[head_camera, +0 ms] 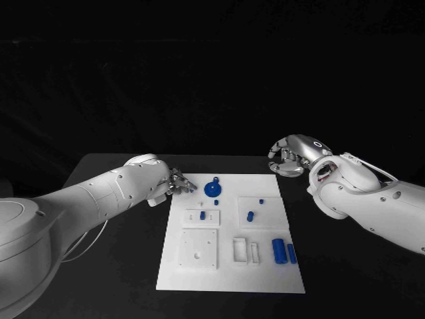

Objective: Assemble the parts on the task board

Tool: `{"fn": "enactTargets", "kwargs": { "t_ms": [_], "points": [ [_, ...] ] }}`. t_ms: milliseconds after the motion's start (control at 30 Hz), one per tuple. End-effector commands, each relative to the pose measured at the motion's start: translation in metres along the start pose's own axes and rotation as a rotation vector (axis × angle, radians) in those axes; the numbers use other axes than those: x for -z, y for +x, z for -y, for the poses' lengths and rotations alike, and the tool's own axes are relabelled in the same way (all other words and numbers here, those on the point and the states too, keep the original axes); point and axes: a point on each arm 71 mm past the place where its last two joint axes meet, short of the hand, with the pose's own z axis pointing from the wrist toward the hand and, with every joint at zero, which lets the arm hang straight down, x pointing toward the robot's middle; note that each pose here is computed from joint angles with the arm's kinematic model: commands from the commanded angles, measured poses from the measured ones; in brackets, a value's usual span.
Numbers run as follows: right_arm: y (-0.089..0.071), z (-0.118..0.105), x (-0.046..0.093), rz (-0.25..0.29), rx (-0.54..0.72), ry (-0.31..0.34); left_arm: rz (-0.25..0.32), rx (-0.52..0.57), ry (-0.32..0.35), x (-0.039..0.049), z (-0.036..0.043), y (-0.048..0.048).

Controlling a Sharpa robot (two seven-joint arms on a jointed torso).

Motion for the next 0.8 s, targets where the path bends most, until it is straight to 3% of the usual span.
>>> {"fn": "enactTargets", "kwargs": {
  "t_ms": [33, 800],
  "points": [
    [-0.0002, -0.0017, -0.0003, 0.001, 0.006, -0.012, -0.02, 0.016, 0.021, -0.0007, 0.0028, 0.0039],
    [0.0001, -0.0023, -0.0009, 0.003, 0.005, -0.013, -0.014, 0.043, 0.019, -0.0014, 0.0023, 0.0023]
  ]
}}
